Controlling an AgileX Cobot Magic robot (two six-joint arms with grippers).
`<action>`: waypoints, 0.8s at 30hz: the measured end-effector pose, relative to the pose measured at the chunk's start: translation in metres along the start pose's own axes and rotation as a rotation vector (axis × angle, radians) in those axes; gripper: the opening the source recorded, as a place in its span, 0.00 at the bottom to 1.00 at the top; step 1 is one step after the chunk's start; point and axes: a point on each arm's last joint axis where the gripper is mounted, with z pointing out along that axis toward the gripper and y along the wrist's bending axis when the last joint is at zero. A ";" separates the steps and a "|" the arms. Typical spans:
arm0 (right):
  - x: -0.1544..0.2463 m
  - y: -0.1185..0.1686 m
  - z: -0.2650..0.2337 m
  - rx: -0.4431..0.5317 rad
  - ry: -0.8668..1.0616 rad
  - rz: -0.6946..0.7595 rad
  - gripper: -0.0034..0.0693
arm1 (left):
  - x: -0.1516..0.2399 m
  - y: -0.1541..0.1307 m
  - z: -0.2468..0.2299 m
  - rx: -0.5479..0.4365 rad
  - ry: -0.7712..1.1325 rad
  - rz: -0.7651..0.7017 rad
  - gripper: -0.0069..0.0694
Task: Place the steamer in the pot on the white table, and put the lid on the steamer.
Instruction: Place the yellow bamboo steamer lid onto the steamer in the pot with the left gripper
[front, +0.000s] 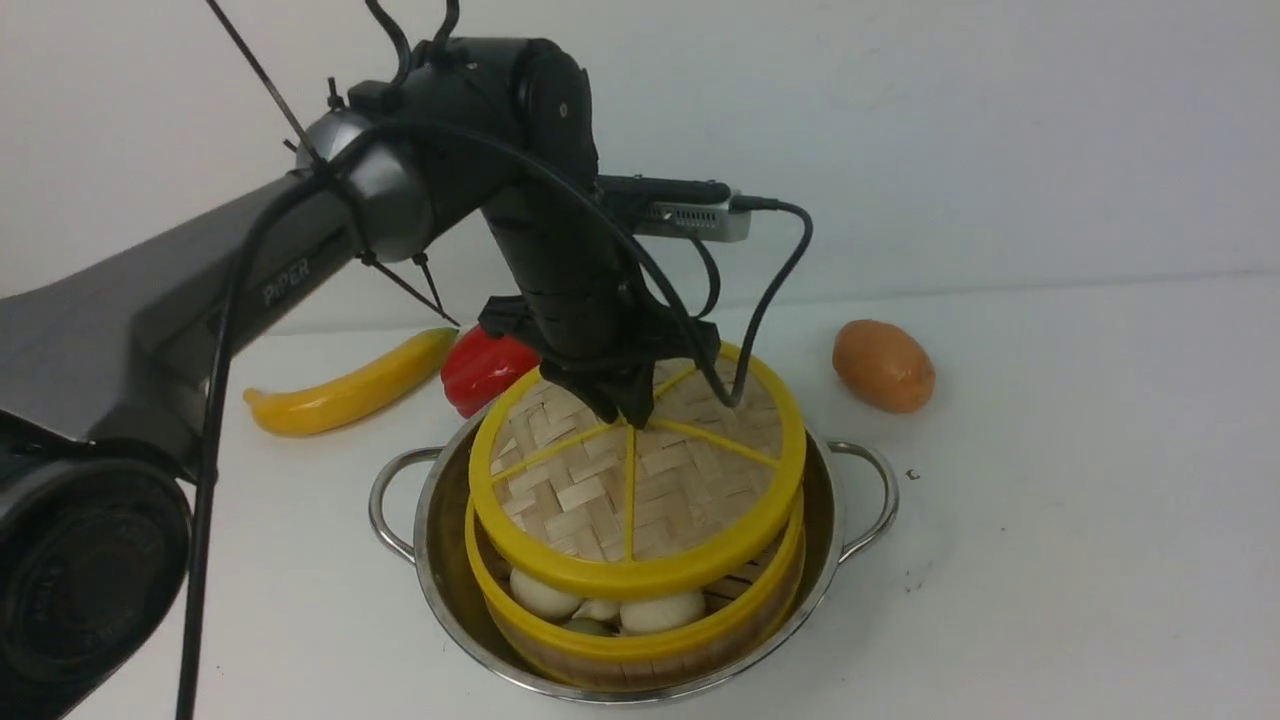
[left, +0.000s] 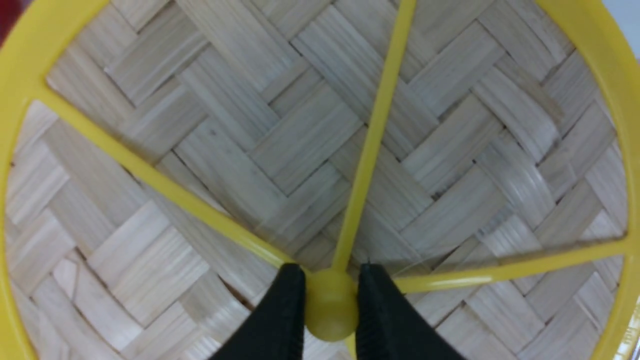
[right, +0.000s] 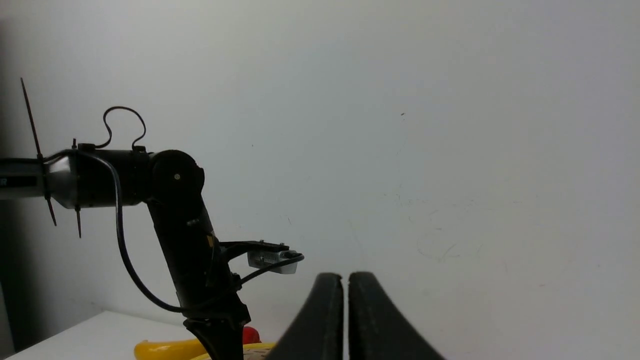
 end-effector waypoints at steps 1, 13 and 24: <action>0.000 0.000 0.000 0.000 0.000 0.000 0.03 | 0.000 -0.003 0.000 0.002 0.001 0.006 0.18; 0.000 0.001 0.000 -0.010 0.003 0.029 0.04 | 0.011 -0.020 -0.019 0.003 -0.021 0.051 0.18; 0.000 0.001 0.000 -0.016 0.004 0.048 0.04 | 0.013 -0.015 -0.014 -0.045 -0.003 0.046 0.18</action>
